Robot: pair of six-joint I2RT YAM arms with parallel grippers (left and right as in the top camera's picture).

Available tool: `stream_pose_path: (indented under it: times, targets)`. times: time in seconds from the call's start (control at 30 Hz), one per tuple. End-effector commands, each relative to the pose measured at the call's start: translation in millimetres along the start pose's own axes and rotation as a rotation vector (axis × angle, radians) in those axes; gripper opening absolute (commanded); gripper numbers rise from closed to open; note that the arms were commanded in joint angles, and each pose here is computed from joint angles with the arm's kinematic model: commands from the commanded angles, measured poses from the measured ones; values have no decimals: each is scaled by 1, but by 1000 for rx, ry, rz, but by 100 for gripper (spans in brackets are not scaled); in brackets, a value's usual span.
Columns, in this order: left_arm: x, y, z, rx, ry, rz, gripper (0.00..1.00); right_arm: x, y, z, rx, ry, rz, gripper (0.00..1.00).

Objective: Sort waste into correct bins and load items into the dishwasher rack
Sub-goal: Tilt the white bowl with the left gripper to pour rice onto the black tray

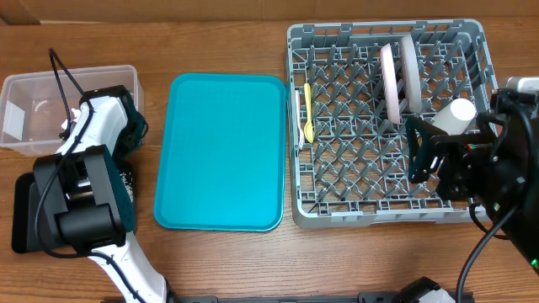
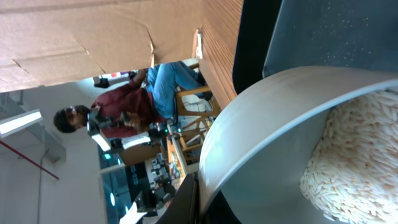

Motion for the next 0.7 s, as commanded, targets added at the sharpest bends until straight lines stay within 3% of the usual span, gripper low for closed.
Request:
stream_pose_path:
  times: [0.0,0.17,0.23,0.27,0.43,0.67]
  targets:
    - [3,0,-2,7,-28,-25,4,2,0,-1,0,-11,0,100]
    - [9,2,-3,100,-63,-35,4,2,0,-1,0,-11,0,100]
    - [14,1,-3,30,-87,-48,4,2,0,-1,0,-11,0,100]
    - [16,2,-3,78,-97,-48,4,2,0,-1,0,-11,0,100]
    - [22,4,-3,25,-129,-62,4,2,0,-1,0,-11,0,100]
    - [22,5,3,-23,-88,-8,4,2,0,-1,0,-11,0,100]
Point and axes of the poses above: each gripper's point midway between its finger pads, its own x axis back along the fingers, its own y axis along the line the jaws close on, z = x × y, the point moved 7 cm from there along x, back along the fingers, and after that the axes turned 1 degree about x, right-handed, at the moved point
